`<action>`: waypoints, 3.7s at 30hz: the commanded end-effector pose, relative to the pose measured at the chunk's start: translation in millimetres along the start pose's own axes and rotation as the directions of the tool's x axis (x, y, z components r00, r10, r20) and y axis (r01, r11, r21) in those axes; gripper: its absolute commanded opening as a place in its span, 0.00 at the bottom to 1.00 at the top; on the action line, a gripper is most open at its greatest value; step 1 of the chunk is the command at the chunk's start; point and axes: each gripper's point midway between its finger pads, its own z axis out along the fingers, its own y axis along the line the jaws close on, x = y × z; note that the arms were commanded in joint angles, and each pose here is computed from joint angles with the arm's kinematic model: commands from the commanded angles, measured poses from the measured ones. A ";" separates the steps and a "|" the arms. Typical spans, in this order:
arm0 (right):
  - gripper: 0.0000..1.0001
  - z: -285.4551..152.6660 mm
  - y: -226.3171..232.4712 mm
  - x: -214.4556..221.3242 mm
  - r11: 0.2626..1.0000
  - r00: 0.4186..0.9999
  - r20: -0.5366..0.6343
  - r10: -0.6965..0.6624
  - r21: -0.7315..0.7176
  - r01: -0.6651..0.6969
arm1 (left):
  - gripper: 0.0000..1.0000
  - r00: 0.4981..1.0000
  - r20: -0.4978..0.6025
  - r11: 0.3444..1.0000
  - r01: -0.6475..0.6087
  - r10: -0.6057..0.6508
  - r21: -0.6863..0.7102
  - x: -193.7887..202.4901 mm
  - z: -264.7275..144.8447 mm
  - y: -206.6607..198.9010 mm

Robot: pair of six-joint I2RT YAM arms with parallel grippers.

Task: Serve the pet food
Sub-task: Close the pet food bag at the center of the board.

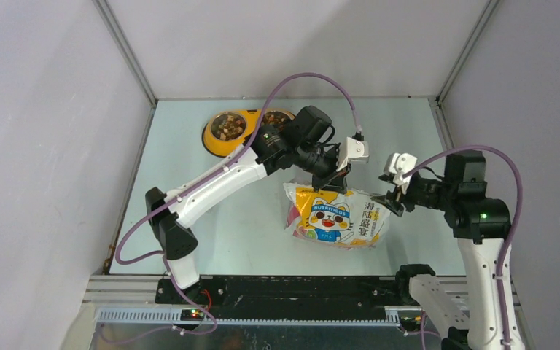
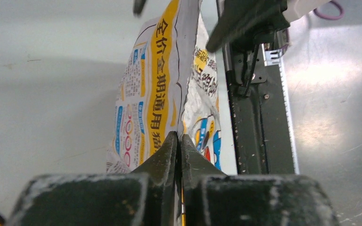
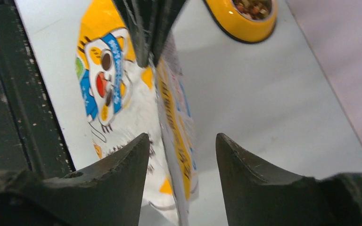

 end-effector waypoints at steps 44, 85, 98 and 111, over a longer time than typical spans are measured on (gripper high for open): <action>0.00 21.8 9.3 -21.5 0.997 0.987 0.156 0.030 -0.073 -0.019 | 0.42 0.995 0.034 0.995 -0.090 0.092 -0.049 -26.9 20.4 2.3; 0.00 20.6 9.4 -18.9 0.996 0.985 0.166 0.046 -0.078 -0.033 | 0.33 0.995 -0.022 0.980 -0.101 0.099 -0.172 1.0 -27.4 21.6; 0.00 20.8 9.2 -18.3 0.997 0.985 0.164 0.043 -0.077 -0.030 | 0.08 0.993 -0.055 0.979 -0.115 0.107 -0.169 10.7 -32.9 20.6; 0.00 20.7 9.8 -17.8 0.996 0.986 0.163 0.041 -0.079 -0.028 | 0.00 0.992 -0.101 0.960 -0.098 0.074 -0.262 34.7 -56.2 38.3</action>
